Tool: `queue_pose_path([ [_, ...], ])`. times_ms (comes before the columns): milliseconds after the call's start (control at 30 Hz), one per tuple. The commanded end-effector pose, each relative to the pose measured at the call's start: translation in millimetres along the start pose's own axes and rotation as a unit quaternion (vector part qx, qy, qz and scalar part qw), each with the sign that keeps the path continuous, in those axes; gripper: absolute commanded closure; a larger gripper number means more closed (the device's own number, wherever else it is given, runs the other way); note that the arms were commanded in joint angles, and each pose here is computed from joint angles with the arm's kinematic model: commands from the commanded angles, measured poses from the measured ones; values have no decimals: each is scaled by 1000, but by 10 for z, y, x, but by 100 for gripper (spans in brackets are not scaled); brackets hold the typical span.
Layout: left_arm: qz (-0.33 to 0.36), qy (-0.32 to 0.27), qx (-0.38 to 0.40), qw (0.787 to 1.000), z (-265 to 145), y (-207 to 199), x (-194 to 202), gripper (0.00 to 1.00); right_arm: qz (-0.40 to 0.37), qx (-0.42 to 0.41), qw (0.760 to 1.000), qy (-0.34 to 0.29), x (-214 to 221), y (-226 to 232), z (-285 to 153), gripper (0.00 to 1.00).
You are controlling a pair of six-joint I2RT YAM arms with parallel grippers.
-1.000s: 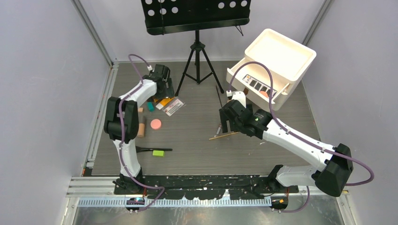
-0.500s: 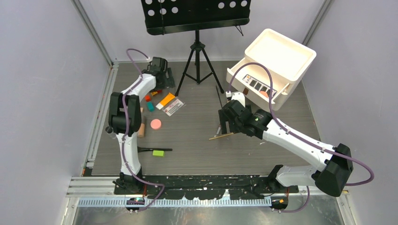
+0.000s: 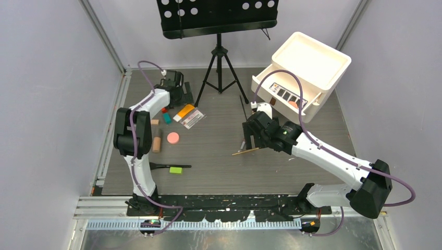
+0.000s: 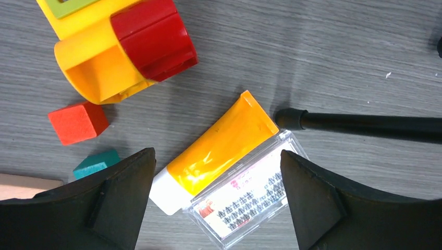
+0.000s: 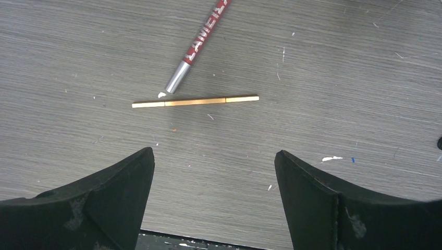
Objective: Organize the makeup
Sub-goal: Move the makeup tool to the center of the board.
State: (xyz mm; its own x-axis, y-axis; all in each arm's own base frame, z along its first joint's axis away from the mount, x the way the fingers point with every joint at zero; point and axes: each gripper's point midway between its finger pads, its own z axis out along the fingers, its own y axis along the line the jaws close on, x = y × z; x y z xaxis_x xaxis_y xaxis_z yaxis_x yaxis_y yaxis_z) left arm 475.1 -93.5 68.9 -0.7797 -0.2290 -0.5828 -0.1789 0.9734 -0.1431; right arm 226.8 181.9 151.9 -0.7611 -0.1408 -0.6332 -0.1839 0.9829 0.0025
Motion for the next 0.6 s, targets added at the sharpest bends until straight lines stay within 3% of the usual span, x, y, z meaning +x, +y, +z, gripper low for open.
queue_pose_path([
  [0,-9,-35,18,999,-186,-47,-165,9,12,-6,1000,-7,-40,35,-19,10],
  [567,-11,-49,54,997,-529,-248,75,13,71,77,990,-99,-331,-379,-261,10],
])
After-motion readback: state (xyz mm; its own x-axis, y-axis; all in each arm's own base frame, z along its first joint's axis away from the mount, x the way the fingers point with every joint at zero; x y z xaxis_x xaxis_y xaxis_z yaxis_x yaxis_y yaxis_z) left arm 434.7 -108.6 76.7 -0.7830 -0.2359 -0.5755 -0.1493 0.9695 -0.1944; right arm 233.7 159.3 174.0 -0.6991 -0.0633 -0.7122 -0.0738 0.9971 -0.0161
